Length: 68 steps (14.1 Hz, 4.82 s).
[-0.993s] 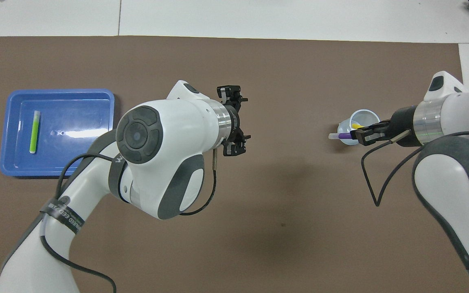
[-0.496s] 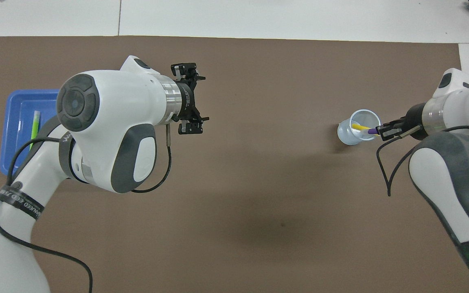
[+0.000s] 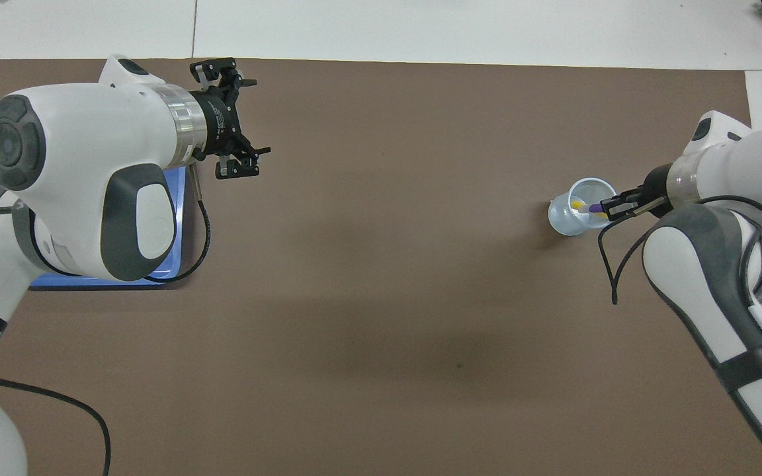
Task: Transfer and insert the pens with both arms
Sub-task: 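Insert the purple pen into the cup while the left gripper returns, then lower the left gripper onto the green pen in the tray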
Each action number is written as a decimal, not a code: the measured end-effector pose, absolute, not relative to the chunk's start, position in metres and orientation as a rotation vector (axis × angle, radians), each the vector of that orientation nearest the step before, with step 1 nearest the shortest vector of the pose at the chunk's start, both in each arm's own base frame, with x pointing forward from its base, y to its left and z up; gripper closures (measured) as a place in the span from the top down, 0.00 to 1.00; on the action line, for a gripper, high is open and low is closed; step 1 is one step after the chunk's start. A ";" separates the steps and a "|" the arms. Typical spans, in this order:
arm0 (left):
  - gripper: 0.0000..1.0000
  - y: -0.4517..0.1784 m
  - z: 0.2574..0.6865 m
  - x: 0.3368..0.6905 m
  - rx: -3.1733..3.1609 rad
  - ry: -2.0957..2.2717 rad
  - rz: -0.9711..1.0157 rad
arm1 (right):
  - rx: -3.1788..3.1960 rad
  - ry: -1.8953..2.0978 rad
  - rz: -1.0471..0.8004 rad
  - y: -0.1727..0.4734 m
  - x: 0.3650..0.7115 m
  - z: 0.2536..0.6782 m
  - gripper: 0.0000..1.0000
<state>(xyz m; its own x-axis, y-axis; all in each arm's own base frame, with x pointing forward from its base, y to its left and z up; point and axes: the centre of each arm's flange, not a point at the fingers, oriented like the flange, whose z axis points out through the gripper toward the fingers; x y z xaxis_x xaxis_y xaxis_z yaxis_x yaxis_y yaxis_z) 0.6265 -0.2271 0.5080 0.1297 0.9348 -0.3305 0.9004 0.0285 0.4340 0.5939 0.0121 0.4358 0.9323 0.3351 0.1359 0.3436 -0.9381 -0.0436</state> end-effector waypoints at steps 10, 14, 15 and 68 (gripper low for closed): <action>1.00 -0.151 0.492 0.641 2.206 1.554 0.147 | -3.029 -0.424 -0.153 0.005 0.595 0.501 1.00; 1.00 -0.080 0.489 0.646 2.462 1.277 0.189 | -3.038 -0.392 -0.108 -0.011 0.578 0.567 1.00; 1.00 -0.062 0.488 0.646 2.516 1.200 0.203 | -3.044 -0.391 -0.089 -0.010 0.571 0.576 1.00; 0.18 0.129 0.337 0.659 3.138 -0.348 0.112 | -3.054 -0.293 0.049 -0.028 0.546 0.575 1.00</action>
